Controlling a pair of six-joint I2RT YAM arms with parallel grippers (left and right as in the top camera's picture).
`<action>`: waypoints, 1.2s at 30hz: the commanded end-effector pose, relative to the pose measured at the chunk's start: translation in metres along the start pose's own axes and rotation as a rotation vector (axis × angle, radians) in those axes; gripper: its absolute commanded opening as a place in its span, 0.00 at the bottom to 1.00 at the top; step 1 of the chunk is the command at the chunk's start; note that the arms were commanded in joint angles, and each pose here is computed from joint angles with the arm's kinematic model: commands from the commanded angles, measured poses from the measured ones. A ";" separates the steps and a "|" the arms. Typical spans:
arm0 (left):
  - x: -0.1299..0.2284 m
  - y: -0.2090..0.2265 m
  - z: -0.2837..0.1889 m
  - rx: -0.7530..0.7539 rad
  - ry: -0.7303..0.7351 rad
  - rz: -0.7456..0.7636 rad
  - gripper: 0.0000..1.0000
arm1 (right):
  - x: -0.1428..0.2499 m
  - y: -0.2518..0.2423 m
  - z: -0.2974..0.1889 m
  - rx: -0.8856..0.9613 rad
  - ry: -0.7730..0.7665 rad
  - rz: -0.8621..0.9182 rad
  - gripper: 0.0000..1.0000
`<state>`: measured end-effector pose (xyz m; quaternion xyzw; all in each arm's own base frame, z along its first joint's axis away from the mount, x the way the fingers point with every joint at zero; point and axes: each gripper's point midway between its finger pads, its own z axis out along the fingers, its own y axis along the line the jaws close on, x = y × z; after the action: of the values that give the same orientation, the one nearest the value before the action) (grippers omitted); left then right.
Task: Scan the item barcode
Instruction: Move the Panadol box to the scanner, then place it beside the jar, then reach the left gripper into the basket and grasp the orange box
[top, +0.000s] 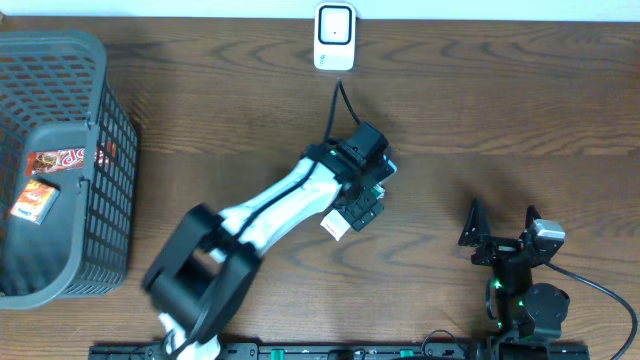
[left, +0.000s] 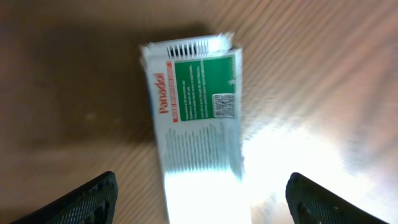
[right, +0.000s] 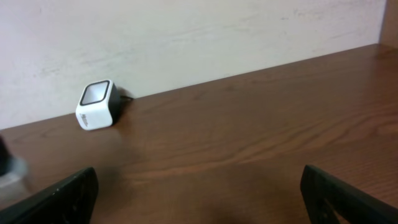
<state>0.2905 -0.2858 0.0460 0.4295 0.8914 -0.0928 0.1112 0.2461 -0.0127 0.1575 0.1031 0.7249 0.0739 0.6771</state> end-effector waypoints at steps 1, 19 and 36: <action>-0.028 -0.004 -0.071 -0.033 -0.186 0.052 0.88 | 0.001 0.001 0.000 -0.002 0.001 0.001 0.99; 0.061 0.109 -0.376 -0.513 -0.915 -0.595 0.99 | 0.001 0.001 0.000 -0.002 0.001 0.001 0.99; 0.276 0.243 -0.425 -0.968 -0.964 -1.596 0.99 | 0.001 0.001 0.000 -0.002 0.001 0.001 0.99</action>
<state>0.2655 0.1519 0.3752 -0.3943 0.7359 0.0561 0.5475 0.2461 -0.0127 0.1576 0.1031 0.7247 0.0739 0.6773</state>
